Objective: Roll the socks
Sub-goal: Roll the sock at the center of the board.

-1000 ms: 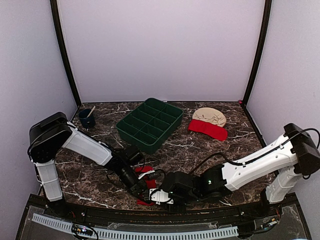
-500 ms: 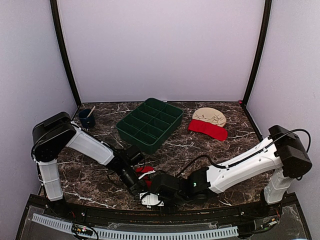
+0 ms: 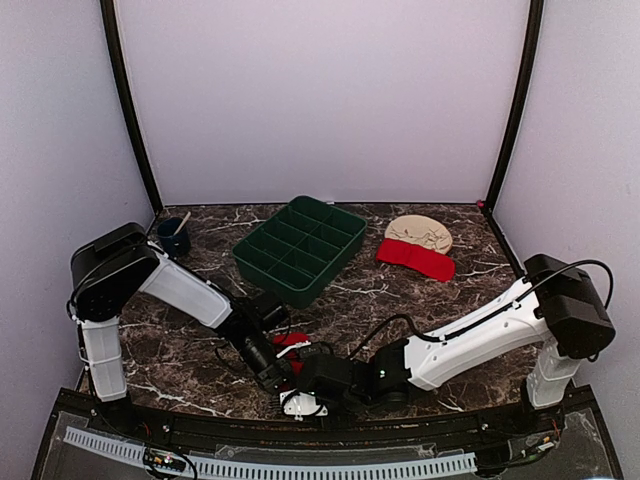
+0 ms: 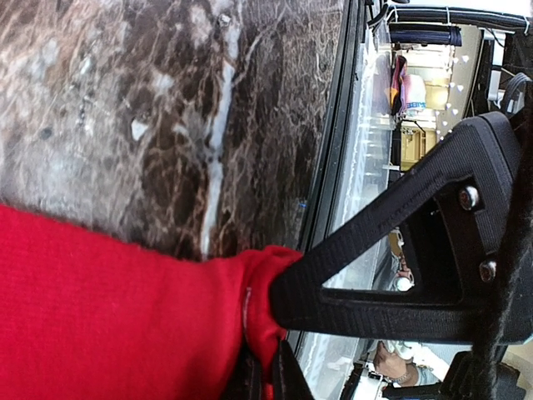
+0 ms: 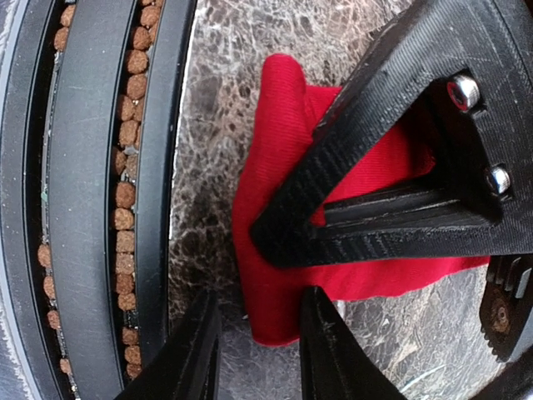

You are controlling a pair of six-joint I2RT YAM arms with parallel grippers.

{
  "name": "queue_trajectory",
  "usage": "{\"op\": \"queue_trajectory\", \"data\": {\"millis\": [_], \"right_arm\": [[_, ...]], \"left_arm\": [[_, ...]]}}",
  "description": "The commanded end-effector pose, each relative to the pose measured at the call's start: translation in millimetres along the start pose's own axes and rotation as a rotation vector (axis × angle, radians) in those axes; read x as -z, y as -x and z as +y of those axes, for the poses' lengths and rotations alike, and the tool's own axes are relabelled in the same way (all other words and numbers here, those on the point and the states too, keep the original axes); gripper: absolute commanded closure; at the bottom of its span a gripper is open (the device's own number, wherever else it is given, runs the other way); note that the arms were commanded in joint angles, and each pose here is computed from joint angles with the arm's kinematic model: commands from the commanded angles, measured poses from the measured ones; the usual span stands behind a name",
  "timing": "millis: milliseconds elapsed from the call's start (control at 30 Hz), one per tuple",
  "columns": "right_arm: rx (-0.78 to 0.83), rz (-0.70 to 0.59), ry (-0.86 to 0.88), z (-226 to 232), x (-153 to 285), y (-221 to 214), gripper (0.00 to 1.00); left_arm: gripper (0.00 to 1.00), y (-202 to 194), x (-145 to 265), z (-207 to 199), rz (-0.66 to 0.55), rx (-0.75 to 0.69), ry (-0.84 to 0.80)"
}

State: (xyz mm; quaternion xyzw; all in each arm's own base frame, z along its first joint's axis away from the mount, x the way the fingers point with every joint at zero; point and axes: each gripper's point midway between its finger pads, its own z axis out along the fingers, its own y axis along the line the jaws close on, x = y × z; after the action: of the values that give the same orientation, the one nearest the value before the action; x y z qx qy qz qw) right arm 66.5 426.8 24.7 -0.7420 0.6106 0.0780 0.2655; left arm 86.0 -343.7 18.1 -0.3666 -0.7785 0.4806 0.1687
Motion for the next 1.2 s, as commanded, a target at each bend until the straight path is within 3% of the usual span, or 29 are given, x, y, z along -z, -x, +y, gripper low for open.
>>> {"op": "queue_trajectory", "data": {"millis": [0,233,600,767,900,1033,1167], "right_arm": [[0.004,-0.013,-0.031,-12,-2,6,0.68],[0.004,-0.001,0.007,-13,-8,0,0.69],[-0.014,0.008,0.072,-3,-18,-6,0.85],[-0.033,0.03,0.08,-3,-22,-15,0.93],[-0.058,0.044,0.091,-2,-24,-21,0.99],[-0.082,0.051,0.098,-2,-25,-24,1.0],[-0.11,0.054,0.103,-4,-24,-26,1.0]], "left_arm": [[1.0,-13,-2,13,0.047,0.047,0.034],[1.0,-11,-2,10,0.061,0.037,0.017],[1.0,-5,1,5,0.064,0.014,-0.013],[0.93,-4,3,6,0.06,0.018,-0.011],[0.81,-3,6,13,0.051,0.04,0.02],[0.7,1,16,16,0.013,0.052,0.066],[0.66,11,34,13,-0.055,0.048,0.1]]}}
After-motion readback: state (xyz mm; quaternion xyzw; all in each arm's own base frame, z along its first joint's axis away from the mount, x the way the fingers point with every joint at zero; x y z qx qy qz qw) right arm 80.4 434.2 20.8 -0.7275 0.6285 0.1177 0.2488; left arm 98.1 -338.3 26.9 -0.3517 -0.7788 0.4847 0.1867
